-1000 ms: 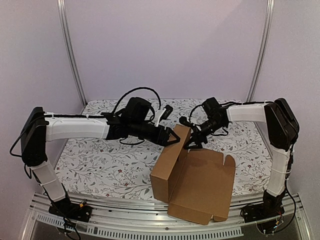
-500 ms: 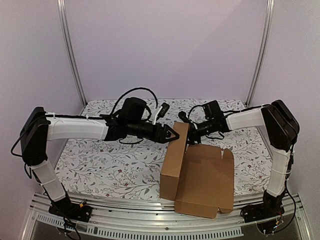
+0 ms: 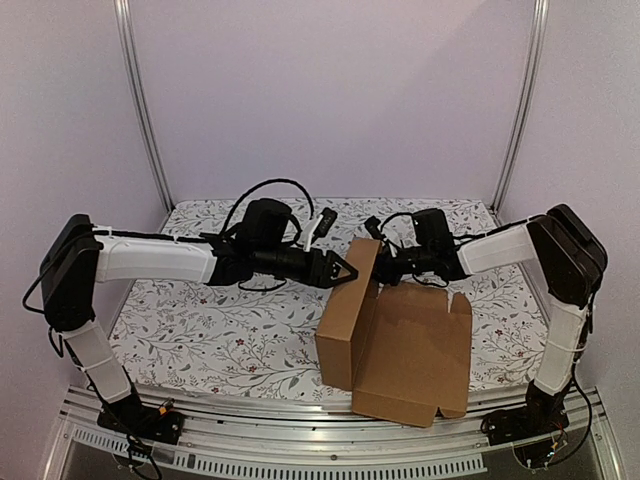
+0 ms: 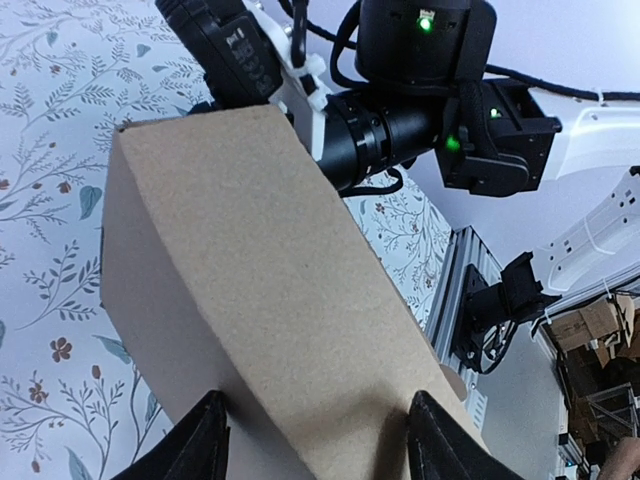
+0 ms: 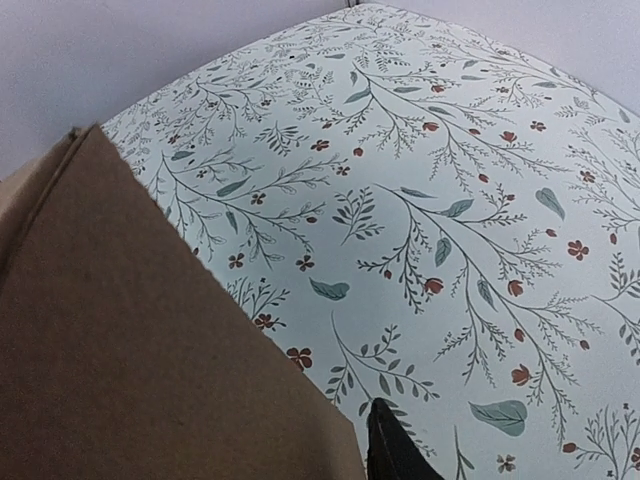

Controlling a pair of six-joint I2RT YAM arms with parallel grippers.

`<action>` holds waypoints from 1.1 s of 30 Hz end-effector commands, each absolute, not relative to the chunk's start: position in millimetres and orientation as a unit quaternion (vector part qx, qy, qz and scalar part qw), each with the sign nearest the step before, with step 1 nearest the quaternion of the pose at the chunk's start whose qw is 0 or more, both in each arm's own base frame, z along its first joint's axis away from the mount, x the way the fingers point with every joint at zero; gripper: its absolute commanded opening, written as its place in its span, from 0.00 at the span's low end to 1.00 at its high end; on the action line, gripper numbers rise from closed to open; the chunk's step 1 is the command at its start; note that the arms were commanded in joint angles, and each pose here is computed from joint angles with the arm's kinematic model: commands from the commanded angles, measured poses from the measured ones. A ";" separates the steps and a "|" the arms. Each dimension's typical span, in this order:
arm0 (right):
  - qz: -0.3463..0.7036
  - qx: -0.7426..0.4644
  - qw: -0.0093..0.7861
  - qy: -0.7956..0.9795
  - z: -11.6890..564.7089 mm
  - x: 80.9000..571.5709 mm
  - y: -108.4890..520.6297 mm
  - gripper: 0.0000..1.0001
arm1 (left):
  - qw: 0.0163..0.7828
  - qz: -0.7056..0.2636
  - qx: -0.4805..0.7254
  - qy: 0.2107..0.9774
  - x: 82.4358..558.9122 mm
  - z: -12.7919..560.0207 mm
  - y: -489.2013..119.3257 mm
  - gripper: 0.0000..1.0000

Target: Fold the paper box

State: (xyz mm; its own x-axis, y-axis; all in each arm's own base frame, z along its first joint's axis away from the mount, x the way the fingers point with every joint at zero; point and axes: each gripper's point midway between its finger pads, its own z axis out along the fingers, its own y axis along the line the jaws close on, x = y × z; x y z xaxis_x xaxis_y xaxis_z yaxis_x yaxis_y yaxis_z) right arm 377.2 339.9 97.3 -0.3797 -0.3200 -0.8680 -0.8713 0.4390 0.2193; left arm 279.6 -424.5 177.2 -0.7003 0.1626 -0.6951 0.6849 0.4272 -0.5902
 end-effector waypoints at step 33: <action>0.304 -0.351 0.432 0.773 146.2 392.5 326.3 0.00 | 0.309 -0.478 0.237 0.787 333.8 116.9 -468.6 0.57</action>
